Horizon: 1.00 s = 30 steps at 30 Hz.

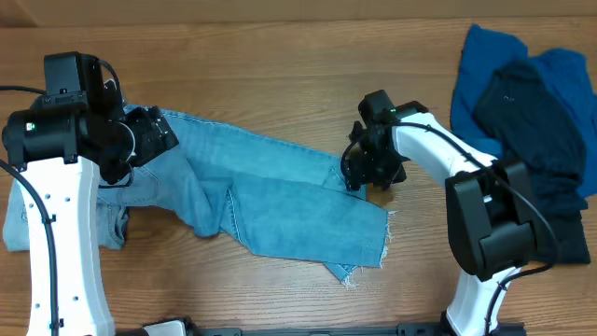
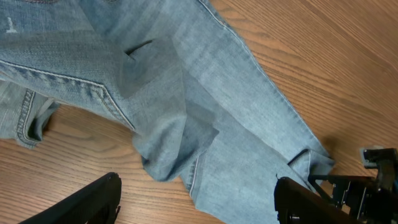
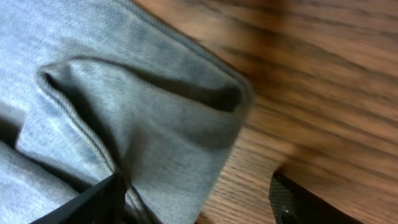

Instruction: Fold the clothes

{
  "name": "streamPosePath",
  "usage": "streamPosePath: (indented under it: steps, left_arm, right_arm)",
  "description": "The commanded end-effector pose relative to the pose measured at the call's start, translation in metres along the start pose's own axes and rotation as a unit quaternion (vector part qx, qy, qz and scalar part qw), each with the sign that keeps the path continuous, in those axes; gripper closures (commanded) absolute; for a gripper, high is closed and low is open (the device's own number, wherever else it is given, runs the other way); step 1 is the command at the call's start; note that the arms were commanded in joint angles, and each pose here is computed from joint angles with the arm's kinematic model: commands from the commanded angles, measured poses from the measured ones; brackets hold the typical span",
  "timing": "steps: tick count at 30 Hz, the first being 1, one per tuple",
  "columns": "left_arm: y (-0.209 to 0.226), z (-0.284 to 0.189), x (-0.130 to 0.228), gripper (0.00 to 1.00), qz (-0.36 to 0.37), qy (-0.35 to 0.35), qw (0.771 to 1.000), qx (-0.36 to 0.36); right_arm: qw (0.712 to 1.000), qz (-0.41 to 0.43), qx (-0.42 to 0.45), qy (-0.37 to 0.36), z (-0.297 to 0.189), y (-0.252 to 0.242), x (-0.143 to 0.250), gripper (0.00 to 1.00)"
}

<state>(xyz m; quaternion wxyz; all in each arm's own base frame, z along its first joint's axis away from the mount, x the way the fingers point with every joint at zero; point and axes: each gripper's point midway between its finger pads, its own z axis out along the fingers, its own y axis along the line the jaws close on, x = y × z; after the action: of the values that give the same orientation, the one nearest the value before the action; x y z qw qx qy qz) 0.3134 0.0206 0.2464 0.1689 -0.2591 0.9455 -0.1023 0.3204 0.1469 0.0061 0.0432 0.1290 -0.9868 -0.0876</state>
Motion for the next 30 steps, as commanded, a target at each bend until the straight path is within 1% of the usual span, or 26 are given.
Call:
streamPosePath:
  steps: [1, 2, 3, 4, 5, 6, 7, 8, 9, 10, 11, 12, 13, 14, 15, 16, 17, 18, 19, 22, 27, 29, 30]
  left_arm:
    - [-0.001, -0.001, -0.001, 0.18, 0.014, -0.004, 1.0, -0.002]
    - [-0.001, -0.001, -0.001, 0.18, 0.014, -0.004, 1.0, -0.002]
    - [-0.001, -0.001, -0.001, 0.18, 0.014, -0.004, 1.0, -0.002]
    - [0.0, -0.001, 0.0, 0.18, 0.014, -0.004, 1.0, -0.002]
    - [0.0, -0.001, 0.0, 0.18, 0.014, -0.004, 1.0, -0.002]
    - [0.0, -0.001, 0.0, 0.18, 0.014, -0.003, 1.0, -0.002]
    - [0.0, -0.001, 0.0, 0.18, 0.014, -0.004, 1.0, -0.002]
    - [-0.001, -0.001, -0.001, 0.18, 0.014, -0.004, 1.0, -0.002]
    - [-0.001, -0.001, -0.001, 0.18, 0.014, -0.004, 1.0, -0.002]
    - [0.0, -0.001, 0.0, 0.18, 0.014, -0.003, 1.0, -0.002]
    - [0.0, -0.001, 0.0, 0.18, 0.014, -0.003, 1.0, -0.002]
    - [0.0, -0.001, 0.0, 0.18, 0.014, -0.003, 1.0, -0.002]
    - [0.0, -0.001, 0.0, 0.18, 0.014, -0.003, 1.0, -0.002]
    - [0.0, -0.001, 0.0, 0.18, 0.014, -0.003, 1.0, -0.002]
    - [-0.001, -0.001, 0.0, 0.18, 0.014, -0.003, 1.0, -0.002]
    - [-0.001, -0.001, 0.0, 0.18, 0.014, -0.003, 1.0, -0.002]
    - [-0.001, -0.001, 0.0, 0.18, 0.014, -0.003, 1.0, -0.002]
    - [-0.001, -0.001, 0.0, 0.18, 0.014, -0.003, 1.0, -0.002]
    - [-0.001, -0.001, -0.001, 0.18, 0.014, -0.004, 1.0, -0.002]
    - [0.0, -0.001, 0.0, 0.18, 0.014, -0.002, 1.0, -0.003]
    - [-0.003, 0.005, 0.011, 0.11, 0.011, 0.022, 1.0, 0.01]
    - [0.001, 0.015, 0.015, 0.09, 0.013, 0.034, 0.999, 0.007]
    - [0.0, 0.025, 0.017, 0.1, 0.027, 0.038, 0.999, 0.014]
  right_arm:
    - [1.0, -0.023, -0.008, 0.008, 0.008, 0.017, 0.003, 0.51]
    - [0.999, -0.031, -0.007, 0.008, 0.009, 0.023, 0.004, 0.77]
    - [0.999, -0.035, -0.007, 0.007, 0.01, 0.026, 0.003, 0.94]
    - [0.999, -0.039, -0.007, 0.003, 0.01, 0.028, 0.001, 0.96]
    - [0.999, -0.039, -0.006, -0.003, 0.009, 0.028, -0.002, 0.96]
    - [0.999, -0.018, 0.028, -0.018, 0.005, 0.014, -0.01, 0.96]
    - [0.994, 0.024, 0.096, -0.044, -0.008, -0.012, -0.024, 0.96]
    - [0.976, 0.075, 0.186, -0.082, -0.036, -0.05, -0.041, 0.96]
    - [0.948, 0.127, 0.263, -0.127, -0.075, -0.084, -0.057, 0.96]
    - [0.919, 0.173, 0.31, -0.173, -0.12, -0.11, -0.072, 0.96]
    - [0.897, 0.207, 0.327, -0.212, -0.157, -0.127, -0.083, 0.96]
    - [0.88, 0.233, 0.327, -0.253, -0.192, -0.14, -0.095, 0.96]
    - [0.868, 0.253, 0.303, -0.299, -0.229, -0.148, -0.109, 0.88]
    - [0.873, 0.252, 0.266, -0.323, -0.248, -0.147, -0.118, 0.73]
    - [0.888, 0.239, 0.219, -0.325, -0.254, -0.142, -0.122, 0.74]
    - [0.901, 0.237, 0.191, -0.309, -0.246, -0.138, -0.118, 0.74]
    - [0.918, 0.234, 0.172, -0.271, -0.23, -0.131, -0.107, 0.48]
    - [0.925, 0.234, 0.171, -0.248, -0.221, -0.13, -0.099, 0.23]
    - [0.929, 0.233, 0.173, -0.229, -0.212, -0.13, -0.093, 0.17]
    - [0.932, 0.241, 0.189, -0.196, -0.199, -0.14, -0.079, 0.14]
    - [0.915, 0.286, 0.197, -0.207, -0.205, -0.184, -0.075, 0.14]
    - [0.921, 0.299, 0.163, -0.189, -0.196, -0.189, -0.069, 0.14]
    - [0.934, 0.283, 0.131, -0.175, -0.189, -0.183, -0.067, 0.14]
